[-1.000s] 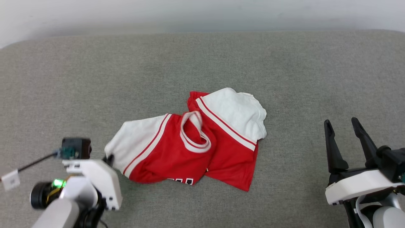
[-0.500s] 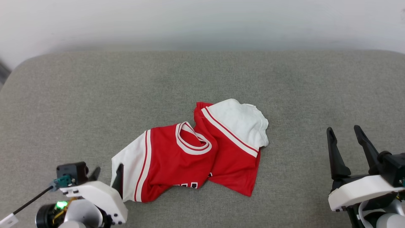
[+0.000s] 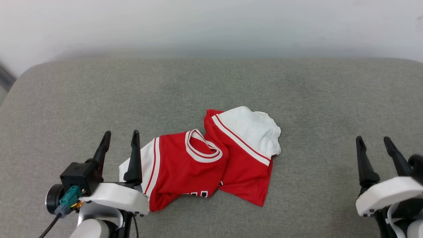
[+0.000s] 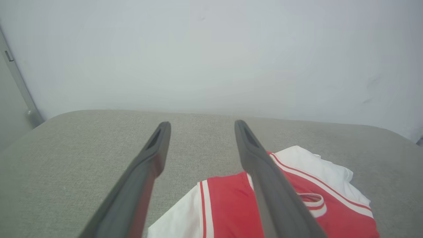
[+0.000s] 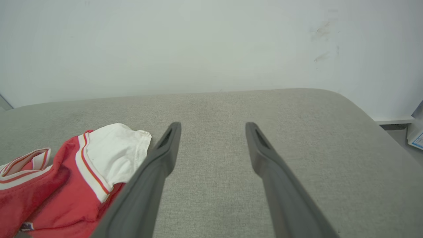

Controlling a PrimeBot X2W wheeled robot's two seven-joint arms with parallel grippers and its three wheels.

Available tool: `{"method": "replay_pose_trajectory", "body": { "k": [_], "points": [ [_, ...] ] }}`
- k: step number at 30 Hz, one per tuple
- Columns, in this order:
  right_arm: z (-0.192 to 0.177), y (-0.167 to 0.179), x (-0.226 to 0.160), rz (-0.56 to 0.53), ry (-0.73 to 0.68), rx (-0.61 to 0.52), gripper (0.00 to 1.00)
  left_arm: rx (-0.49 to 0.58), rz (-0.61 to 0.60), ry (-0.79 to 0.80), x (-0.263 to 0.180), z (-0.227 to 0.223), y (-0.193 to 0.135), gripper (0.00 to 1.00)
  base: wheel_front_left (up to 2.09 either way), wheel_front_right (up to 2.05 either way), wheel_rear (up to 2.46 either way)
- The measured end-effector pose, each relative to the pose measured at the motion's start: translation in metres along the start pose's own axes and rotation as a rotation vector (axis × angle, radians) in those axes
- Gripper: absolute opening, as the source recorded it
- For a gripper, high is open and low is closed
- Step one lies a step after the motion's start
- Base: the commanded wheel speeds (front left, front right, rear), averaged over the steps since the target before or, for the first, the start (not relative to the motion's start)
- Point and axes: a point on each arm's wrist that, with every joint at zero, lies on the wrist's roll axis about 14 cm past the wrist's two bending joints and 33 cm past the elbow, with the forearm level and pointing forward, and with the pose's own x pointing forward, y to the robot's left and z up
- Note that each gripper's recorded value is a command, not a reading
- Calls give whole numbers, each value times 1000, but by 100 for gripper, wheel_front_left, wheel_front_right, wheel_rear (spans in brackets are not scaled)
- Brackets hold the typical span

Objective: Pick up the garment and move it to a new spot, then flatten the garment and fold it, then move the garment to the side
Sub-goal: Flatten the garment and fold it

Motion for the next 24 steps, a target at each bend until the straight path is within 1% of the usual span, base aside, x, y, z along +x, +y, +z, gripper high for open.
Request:
{"method": "replay_pose_trajectory", "body": {
  "k": [2, 3, 7, 11, 14, 19, 21, 24],
  "points": [
    [-5, -2, 10, -6, 43, 5, 100, 0, 1, -15, 1, 2, -1, 100, 0, 0, 0],
    [-8, 0, 16, -1, 67, 27, 100, -2, 3, -16, 1, 2, -1, 100, 0, 0, 0],
    [-19, 4, 44, 38, 189, 39, 100, 3, 16, -39, 5, 6, 3, 100, 0, 0, 0],
    [-36, 22, 73, 117, 365, 29, 100, 5, 30, -36, 7, 3, 8, 100, 0, 0, 0],
    [-49, 41, 90, 189, 492, -4, 100, 1, 32, -32, 10, -1, 8, 100, 0, 0, 0],
    [-93, 81, 96, 319, 725, -57, 100, 5, 47, -27, 15, -7, 14, 100, 0, 0, 0],
    [-111, 93, 93, 359, 802, -64, 100, 9, 58, -17, 16, -11, 17, 100, 0, 0, 0],
    [-137, 101, 87, 394, 902, -75, 100, 16, 73, -13, 17, -15, 23, 100, 0, 0, 0]
  ]
}}
